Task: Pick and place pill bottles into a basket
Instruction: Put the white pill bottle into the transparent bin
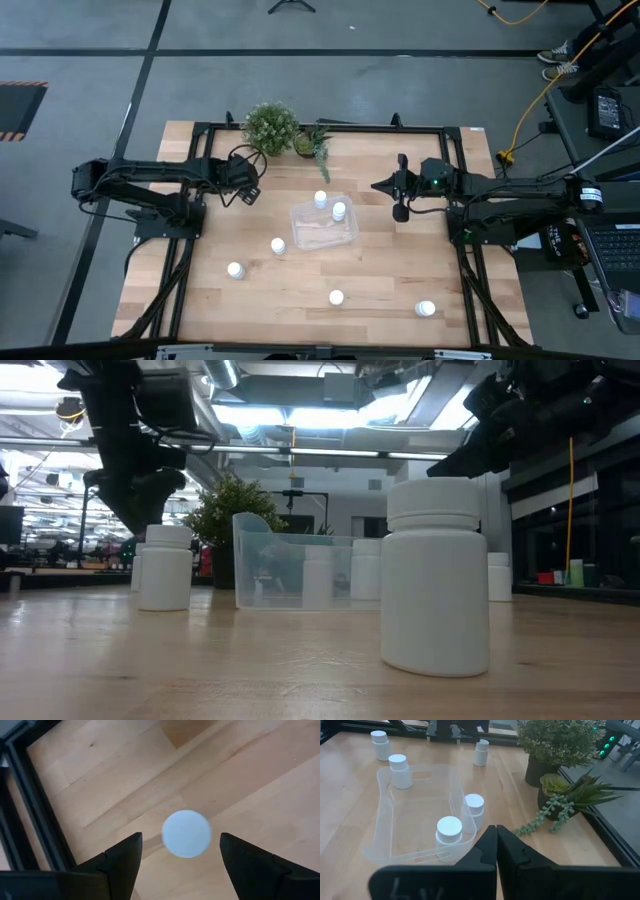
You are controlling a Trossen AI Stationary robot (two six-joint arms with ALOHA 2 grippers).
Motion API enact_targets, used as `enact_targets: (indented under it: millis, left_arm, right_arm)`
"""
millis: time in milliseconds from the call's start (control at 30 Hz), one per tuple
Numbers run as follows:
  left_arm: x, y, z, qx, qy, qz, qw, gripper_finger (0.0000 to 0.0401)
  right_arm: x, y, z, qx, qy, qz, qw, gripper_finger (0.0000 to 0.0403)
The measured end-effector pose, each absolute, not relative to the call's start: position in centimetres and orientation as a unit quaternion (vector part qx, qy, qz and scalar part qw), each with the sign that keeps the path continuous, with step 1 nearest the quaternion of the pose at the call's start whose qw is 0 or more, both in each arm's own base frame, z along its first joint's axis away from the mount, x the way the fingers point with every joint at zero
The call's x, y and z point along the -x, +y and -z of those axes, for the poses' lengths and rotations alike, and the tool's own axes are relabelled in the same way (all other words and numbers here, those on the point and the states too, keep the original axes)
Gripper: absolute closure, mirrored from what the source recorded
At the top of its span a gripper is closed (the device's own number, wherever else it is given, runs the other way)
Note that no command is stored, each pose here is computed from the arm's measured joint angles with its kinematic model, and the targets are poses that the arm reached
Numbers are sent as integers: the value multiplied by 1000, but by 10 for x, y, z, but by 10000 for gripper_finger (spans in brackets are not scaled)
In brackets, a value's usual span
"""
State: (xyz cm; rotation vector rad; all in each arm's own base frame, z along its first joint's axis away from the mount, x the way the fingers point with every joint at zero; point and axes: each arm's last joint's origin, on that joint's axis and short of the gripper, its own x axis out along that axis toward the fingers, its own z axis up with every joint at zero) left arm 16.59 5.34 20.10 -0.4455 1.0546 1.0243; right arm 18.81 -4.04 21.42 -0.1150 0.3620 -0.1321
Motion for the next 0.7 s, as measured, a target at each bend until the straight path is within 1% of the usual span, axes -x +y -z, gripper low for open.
enact_targets:
  millis: [100, 333, 600, 700]
  left_arm:
    - [-165, 57, -201, 202, 479, -464, 717, 141]
    - [-169, 64, -202, 205, 472, -442, 735, 141]
    - [-167, 69, -201, 213, 477, -441, 730, 141]
    - [-164, 70, -195, 219, 481, -440, 726, 141]
  right_arm:
    - [-188, -40, -214, 57, 180, 66, 980, 403]
    - [-188, -40, -214, 57, 180, 66, 980, 403]
    - [-188, -40, -214, 57, 180, 66, 980, 402]
    - [-188, -40, -214, 57, 180, 66, 980, 402]
